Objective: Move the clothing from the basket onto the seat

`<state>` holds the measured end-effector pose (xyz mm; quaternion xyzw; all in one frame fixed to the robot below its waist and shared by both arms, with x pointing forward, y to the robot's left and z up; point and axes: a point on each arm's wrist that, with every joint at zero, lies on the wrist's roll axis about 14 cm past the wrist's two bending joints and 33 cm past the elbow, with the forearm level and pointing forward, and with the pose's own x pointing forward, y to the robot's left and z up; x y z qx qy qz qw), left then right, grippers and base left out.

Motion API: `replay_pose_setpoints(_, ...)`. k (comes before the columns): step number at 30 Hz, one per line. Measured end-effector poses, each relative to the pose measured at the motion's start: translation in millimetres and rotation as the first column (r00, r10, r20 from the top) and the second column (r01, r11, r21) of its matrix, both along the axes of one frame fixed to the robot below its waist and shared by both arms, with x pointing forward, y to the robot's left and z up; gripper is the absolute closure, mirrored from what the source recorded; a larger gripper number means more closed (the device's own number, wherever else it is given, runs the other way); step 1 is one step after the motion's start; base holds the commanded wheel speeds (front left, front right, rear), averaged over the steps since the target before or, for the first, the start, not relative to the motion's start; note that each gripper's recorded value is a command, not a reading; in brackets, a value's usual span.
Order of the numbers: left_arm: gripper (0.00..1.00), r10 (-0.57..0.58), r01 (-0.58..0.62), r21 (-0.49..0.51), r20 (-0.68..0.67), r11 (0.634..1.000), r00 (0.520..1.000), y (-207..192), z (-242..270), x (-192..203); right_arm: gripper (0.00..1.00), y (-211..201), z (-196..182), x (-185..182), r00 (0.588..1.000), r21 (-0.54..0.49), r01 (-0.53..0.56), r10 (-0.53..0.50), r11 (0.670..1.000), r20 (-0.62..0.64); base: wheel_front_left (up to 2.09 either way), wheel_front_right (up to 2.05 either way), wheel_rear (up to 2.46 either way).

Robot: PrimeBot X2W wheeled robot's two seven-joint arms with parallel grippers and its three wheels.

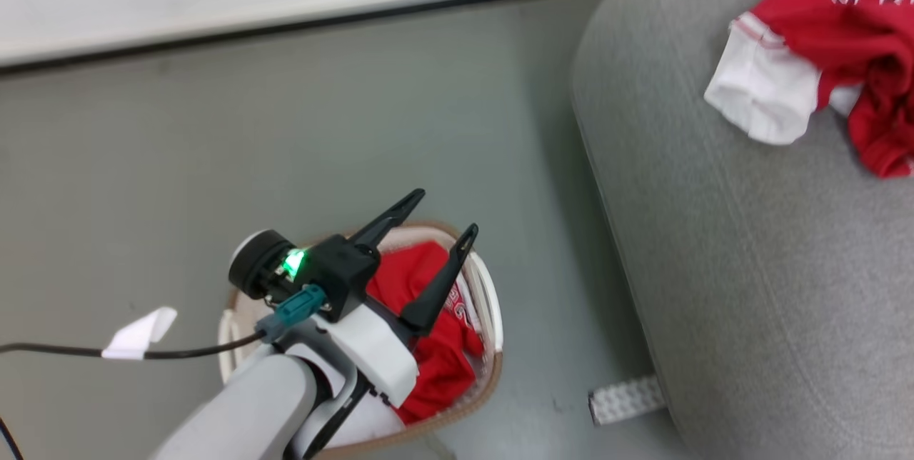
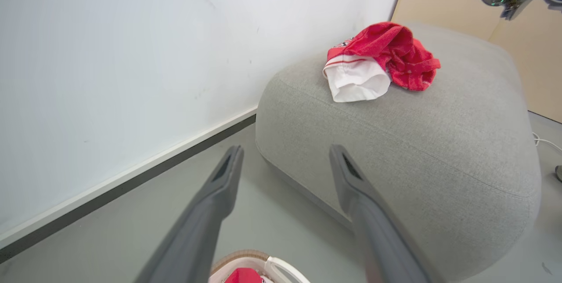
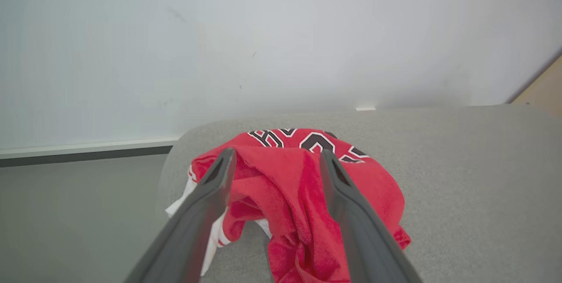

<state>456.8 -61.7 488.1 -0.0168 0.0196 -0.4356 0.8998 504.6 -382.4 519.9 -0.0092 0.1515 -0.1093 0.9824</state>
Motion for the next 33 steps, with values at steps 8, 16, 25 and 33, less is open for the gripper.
replay_pose_setpoints(8, 0.00, 0.141, -0.136, -0.058, 0.090, 0.989, 0.986, 31, 53, -12, 0.00, 42, 73, -24, 0.961, 0.006, -0.150, 0.144, 0.989, 0.236, 0.00, 0.00, 0.00)
replay_pose_setpoints(16, 0.00, 0.388, -0.375, -0.106, 0.152, 0.921, 0.909, 99, 83, -19, 0.00, 93, 78, -60, 0.903, 0.035, -0.267, 0.237, 0.963, 0.359, 0.00, 0.00, 0.00)
replay_pose_setpoints(25, 0.00, 0.610, -0.592, -0.151, 0.135, 0.791, 0.781, 176, 81, -35, 0.00, 145, 52, -103, 0.869, 0.106, -0.314, 0.241, 0.943, 0.433, 0.00, 0.00, 0.00)
replay_pose_setpoints(33, 0.00, 0.709, -0.696, -0.142, 0.082, 0.704, 0.701, 211, 60, -49, 0.00, 163, 35, -136, 0.865, 0.135, -0.261, 0.170, 0.956, 0.472, 0.00, 0.00, 0.00)
